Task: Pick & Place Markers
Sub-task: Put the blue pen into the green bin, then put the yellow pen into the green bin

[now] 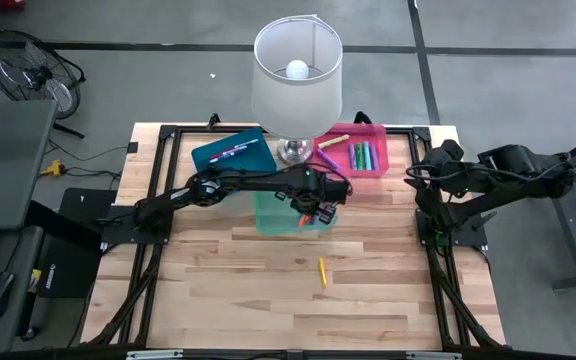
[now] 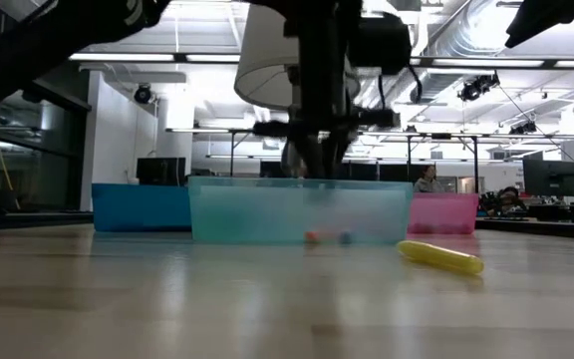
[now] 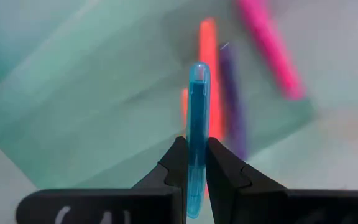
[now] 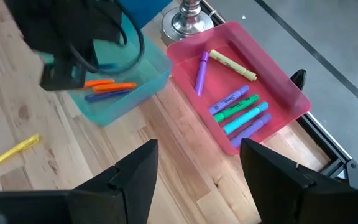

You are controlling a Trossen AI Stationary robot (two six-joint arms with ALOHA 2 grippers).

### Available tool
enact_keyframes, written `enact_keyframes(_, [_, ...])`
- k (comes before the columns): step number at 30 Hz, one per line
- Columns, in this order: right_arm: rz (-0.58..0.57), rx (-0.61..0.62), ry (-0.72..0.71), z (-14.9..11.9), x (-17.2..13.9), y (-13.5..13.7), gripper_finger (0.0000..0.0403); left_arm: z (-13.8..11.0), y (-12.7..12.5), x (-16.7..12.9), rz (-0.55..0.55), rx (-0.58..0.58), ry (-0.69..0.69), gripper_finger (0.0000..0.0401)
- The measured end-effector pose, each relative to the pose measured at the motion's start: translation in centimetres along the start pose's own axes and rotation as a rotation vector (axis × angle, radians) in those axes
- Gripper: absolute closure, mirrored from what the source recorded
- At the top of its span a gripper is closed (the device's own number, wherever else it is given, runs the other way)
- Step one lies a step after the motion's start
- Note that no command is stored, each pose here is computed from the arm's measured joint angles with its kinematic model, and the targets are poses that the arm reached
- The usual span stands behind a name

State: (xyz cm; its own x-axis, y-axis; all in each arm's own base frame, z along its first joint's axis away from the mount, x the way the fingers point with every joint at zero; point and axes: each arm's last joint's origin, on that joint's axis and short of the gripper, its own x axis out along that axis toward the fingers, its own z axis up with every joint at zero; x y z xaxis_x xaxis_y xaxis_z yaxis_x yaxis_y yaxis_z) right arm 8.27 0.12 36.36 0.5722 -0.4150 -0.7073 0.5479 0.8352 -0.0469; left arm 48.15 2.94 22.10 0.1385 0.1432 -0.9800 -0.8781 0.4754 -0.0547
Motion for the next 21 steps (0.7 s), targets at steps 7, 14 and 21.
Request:
enact_keyframes(7, [0.003,0.002,0.003,0.0,0.0,0.0,0.0187,-0.3,-0.2,1.8,0.028,0.02,0.054,0.0346])
enact_keyframes(14, [0.003,0.006,0.006,0.0,0.0,0.0,0.0187,-0.2,-0.4,1.7,0.009,0.028,0.044,0.0331])
enact_keyframes(21, [0.004,0.013,0.007,0.0,0.0,0.0,0.0187,-0.2,-0.4,1.7,-0.004,0.077,0.059,0.0329])
